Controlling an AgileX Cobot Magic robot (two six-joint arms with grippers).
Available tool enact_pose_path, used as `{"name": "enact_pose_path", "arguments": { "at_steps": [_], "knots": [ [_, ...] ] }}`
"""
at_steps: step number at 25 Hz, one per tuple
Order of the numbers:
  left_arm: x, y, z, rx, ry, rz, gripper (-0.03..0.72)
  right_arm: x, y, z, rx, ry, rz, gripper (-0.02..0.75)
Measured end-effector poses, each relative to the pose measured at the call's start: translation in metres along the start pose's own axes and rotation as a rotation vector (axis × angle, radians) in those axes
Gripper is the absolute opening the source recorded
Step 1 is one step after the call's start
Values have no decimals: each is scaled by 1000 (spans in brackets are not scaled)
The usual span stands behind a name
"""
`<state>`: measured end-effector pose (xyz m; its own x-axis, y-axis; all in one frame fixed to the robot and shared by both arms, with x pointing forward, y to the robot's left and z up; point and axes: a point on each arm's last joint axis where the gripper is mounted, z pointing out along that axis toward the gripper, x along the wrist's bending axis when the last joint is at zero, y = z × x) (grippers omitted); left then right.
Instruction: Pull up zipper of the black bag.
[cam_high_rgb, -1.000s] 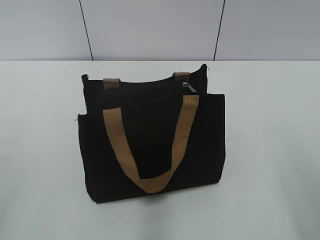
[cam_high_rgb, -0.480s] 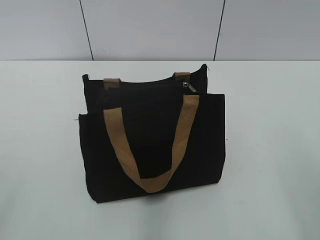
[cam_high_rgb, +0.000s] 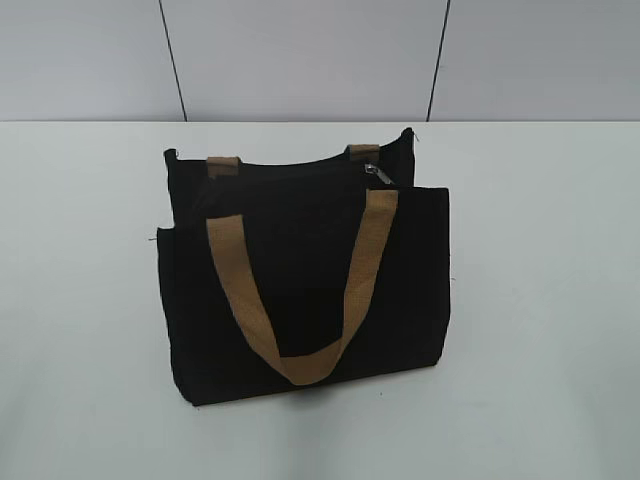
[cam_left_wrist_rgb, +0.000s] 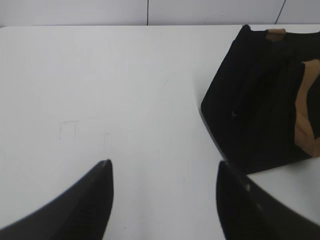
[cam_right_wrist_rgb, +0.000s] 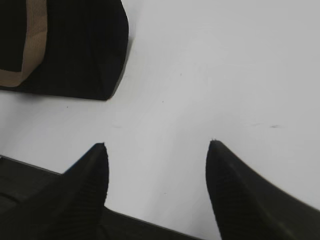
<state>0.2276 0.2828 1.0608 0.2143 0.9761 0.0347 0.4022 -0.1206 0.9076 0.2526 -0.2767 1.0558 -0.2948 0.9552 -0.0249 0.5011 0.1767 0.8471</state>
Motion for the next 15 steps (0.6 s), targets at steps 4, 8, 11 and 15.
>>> {"name": "enact_pose_path", "arguments": {
  "at_steps": [4,8,11,15],
  "knots": [
    [0,0,0,0,0,0,487,3,-11,-15,-84,-51,-17,477],
    [0,0,0,-3,0,-5,487,-2,-19,-14,-58,-114,31,477],
    [0,0,0,-2,2,-19,487,-4,-19,-14,-49,-132,42,477],
    [1,0,0,-2,10,-45,487,-5,-20,-14,-48,-141,48,477]
  ]
}}
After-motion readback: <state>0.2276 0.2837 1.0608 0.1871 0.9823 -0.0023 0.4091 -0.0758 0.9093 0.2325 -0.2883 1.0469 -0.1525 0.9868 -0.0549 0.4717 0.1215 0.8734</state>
